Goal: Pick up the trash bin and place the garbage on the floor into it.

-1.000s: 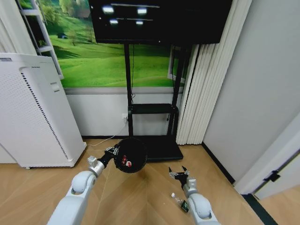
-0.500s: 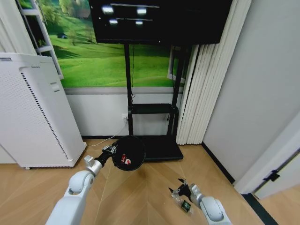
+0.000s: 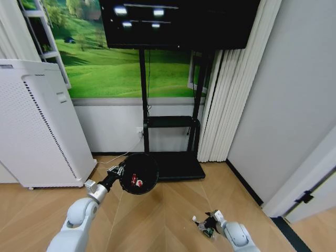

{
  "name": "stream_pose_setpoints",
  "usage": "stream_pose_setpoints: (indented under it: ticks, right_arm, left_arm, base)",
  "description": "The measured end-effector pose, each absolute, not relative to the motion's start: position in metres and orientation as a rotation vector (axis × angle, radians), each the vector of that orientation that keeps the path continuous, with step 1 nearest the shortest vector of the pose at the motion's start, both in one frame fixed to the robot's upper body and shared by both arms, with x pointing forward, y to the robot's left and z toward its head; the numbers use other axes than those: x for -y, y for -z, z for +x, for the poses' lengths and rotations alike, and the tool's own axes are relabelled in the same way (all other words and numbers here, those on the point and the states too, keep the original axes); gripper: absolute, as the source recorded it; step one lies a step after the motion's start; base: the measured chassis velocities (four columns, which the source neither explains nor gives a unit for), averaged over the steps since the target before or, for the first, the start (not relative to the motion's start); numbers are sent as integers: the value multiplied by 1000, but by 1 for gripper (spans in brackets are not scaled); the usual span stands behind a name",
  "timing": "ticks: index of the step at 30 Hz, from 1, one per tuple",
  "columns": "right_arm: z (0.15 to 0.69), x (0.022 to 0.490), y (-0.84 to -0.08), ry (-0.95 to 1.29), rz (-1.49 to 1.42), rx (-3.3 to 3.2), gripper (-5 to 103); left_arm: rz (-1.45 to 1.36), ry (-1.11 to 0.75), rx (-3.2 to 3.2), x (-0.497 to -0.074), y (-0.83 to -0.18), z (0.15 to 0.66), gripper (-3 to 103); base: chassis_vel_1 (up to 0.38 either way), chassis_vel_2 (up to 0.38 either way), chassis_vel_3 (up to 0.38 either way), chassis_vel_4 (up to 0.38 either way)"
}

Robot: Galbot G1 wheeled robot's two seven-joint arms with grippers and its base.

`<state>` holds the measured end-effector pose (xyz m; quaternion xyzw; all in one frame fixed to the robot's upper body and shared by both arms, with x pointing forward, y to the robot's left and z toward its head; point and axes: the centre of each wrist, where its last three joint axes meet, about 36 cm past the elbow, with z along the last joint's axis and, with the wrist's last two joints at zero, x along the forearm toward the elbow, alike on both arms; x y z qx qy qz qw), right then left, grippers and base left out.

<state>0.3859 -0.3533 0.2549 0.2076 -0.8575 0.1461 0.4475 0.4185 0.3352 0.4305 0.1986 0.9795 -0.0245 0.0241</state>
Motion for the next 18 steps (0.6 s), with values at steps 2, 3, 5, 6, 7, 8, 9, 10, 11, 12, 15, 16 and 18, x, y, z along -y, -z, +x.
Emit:
stream_pose_setpoints:
  ticks: [2, 3, 5, 6, 7, 8, 9, 10, 11, 12, 15, 16, 18]
  right_arm:
    - [387, 354, -253, -363, 502, 2101, 100]
    - [387, 354, -253, -363, 502, 2101, 100]
    - [389, 354, -250, -375, 497, 2082, 100]
    - [389, 354, -250, -375, 497, 2082, 100]
    - [391, 355, -247, -389, 498, 2067, 100]
    - [393, 356, -245, -402, 498, 2057, 100]
    - [394, 357, -243, -417, 500, 2047, 100]
    - [394, 357, -243, -417, 500, 2047, 100]
    - [396, 358, -241, -429, 499, 2038, 100]
    - [396, 358, -241, -429, 499, 2038, 100]
    - [398, 358, -238, -437, 498, 2030, 100]
    - [398, 358, -236, -440, 500, 2026, 100]
    - [397, 357, -234, -444, 502, 2020, 100]
  left_arm:
    - [614, 82, -3027, -334, -431, 418, 7]
    - [614, 82, -3027, -334, -431, 418, 7]
    - [613, 88, -3025, -332, -430, 418, 7]
    - [613, 88, -3025, -332, -430, 418, 7]
    - [615, 91, -3021, -330, -431, 418, 7]
    - [616, 92, -3019, -329, -431, 418, 7]
    - [616, 93, -3018, -328, -431, 418, 7]
    - [616, 93, -3018, -328, -431, 418, 7]
    - [613, 95, -3016, -327, -431, 418, 7]
    - [613, 95, -3016, -327, -431, 418, 7]
    - [608, 96, -3015, -326, -432, 419, 7]
    - [608, 95, -3015, -326, -432, 419, 7]
    - [607, 95, -3015, -326, -432, 418, 7]
  base:
    - [0, 0, 0, 0]
    - [0, 0, 0, 0]
    - [0, 0, 0, 0]
    - [0, 0, 0, 0]
    - [0, 0, 0, 0]
    - [0, 0, 0, 0]
    - [0, 0, 0, 0]
    - [0, 0, 0, 0]
    - [0, 0, 0, 0]
    - [0, 0, 0, 0]
    - [0, 0, 0, 0]
    - [0, 0, 0, 0]
    - [0, 0, 0, 0]
